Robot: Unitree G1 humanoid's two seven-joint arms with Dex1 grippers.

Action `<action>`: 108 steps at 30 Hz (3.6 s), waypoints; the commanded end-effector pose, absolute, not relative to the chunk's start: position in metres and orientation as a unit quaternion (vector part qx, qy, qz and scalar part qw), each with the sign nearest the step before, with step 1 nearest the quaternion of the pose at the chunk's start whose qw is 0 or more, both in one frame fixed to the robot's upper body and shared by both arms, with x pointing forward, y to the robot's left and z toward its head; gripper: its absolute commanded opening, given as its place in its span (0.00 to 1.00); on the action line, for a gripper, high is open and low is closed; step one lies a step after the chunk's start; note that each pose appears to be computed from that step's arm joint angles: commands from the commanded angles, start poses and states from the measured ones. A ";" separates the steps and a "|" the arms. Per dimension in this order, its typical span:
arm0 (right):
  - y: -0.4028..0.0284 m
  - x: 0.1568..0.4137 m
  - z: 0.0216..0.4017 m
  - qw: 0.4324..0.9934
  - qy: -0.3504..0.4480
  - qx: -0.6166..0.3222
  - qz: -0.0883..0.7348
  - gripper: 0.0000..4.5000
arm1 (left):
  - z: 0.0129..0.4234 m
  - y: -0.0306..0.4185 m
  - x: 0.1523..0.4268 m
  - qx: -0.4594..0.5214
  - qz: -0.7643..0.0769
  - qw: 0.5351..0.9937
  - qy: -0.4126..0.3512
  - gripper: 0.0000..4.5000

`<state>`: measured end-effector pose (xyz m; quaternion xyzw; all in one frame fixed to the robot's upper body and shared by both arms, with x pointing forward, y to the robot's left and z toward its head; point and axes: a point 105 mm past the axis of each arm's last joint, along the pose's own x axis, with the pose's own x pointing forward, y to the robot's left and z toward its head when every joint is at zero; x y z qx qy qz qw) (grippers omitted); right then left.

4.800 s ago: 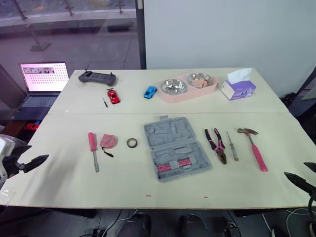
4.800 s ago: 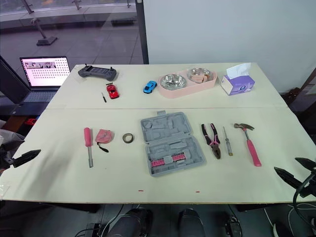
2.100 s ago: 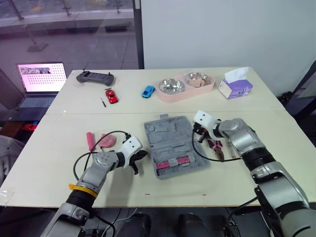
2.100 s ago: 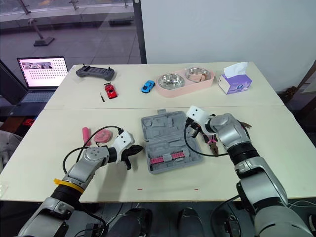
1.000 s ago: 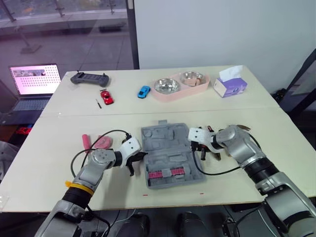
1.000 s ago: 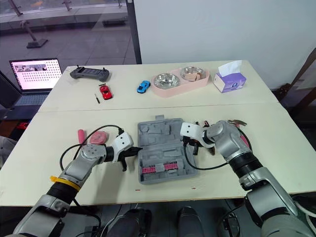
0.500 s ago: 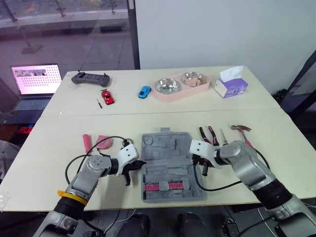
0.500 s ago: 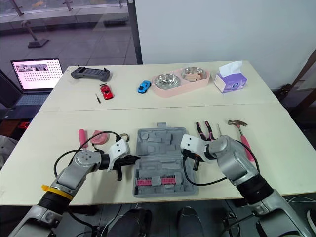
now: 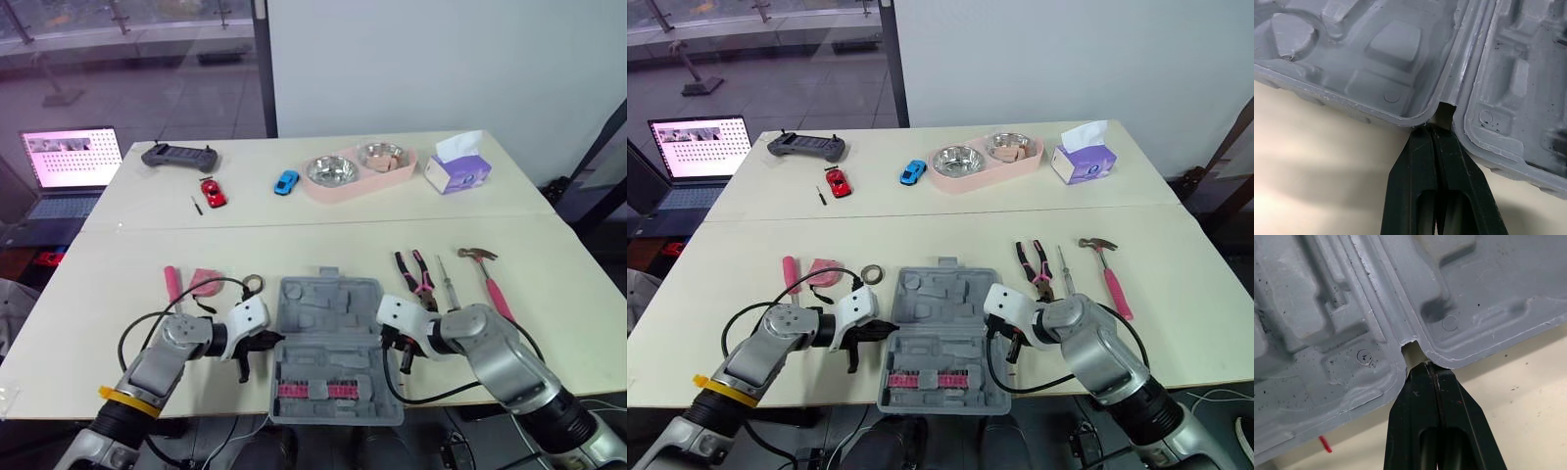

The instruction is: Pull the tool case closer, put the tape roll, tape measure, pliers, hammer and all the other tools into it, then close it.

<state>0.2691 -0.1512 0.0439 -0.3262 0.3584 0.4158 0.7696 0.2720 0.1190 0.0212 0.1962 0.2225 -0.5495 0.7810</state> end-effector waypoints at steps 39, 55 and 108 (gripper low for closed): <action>-0.196 0.254 0.087 0.829 0.311 -0.292 0.362 0.00 | 0.036 0.160 0.265 0.204 -0.515 0.797 0.239 0.01; -0.311 0.170 0.161 0.958 0.178 -0.098 0.203 0.00 | 0.126 0.338 0.234 0.094 -0.257 0.943 0.188 0.01; -0.134 0.287 0.152 0.814 0.100 -0.244 0.517 1.00 | 0.090 0.183 0.360 0.303 -0.626 0.686 0.215 0.99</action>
